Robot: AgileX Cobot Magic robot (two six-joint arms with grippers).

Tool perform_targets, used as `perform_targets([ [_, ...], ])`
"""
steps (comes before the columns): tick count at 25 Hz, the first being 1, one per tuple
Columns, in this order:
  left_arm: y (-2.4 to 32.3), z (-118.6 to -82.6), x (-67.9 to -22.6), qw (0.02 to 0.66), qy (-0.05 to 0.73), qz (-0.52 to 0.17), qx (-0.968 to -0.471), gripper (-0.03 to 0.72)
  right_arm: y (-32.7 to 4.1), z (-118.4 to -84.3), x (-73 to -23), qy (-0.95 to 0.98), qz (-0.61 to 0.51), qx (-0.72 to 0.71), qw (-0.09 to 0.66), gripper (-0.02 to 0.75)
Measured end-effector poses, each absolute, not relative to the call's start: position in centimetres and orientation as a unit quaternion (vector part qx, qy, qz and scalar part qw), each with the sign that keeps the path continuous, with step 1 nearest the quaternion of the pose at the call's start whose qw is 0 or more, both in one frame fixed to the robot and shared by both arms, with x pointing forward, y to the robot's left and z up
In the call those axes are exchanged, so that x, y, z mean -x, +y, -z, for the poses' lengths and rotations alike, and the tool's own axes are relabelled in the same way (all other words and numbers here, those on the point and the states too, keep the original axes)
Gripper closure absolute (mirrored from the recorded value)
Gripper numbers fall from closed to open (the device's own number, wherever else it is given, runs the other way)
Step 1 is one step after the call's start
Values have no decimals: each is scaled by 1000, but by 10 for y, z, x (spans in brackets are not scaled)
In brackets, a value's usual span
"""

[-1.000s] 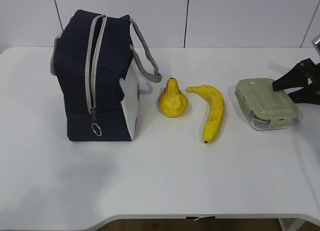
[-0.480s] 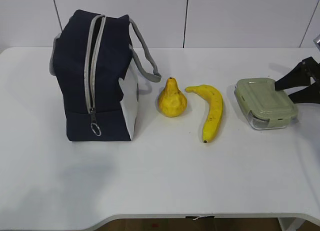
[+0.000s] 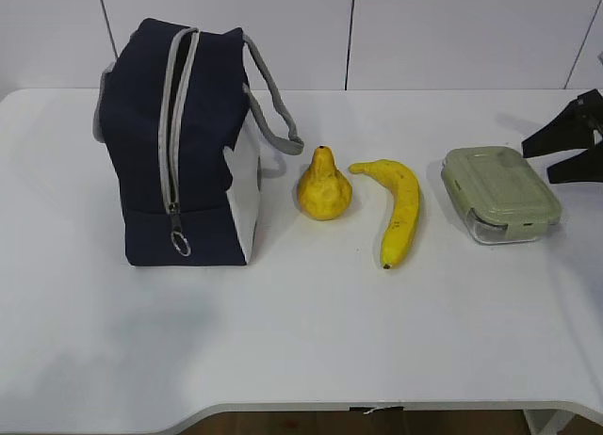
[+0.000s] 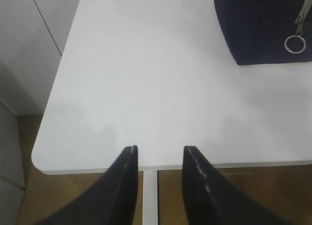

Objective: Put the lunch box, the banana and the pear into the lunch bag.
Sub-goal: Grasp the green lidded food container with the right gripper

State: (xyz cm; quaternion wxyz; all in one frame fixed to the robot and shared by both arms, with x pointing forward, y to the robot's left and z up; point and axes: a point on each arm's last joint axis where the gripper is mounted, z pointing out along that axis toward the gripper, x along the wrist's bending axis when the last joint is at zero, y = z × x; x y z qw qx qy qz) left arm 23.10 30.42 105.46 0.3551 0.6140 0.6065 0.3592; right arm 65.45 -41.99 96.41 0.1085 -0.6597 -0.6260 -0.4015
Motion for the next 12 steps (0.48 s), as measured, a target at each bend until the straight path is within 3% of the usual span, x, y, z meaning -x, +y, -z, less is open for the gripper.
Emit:
perform_targets([
  [12,304,-1055,-231,355,606,-359,-614,447,-419,-964,-654,-650,410,633,94,148],
])
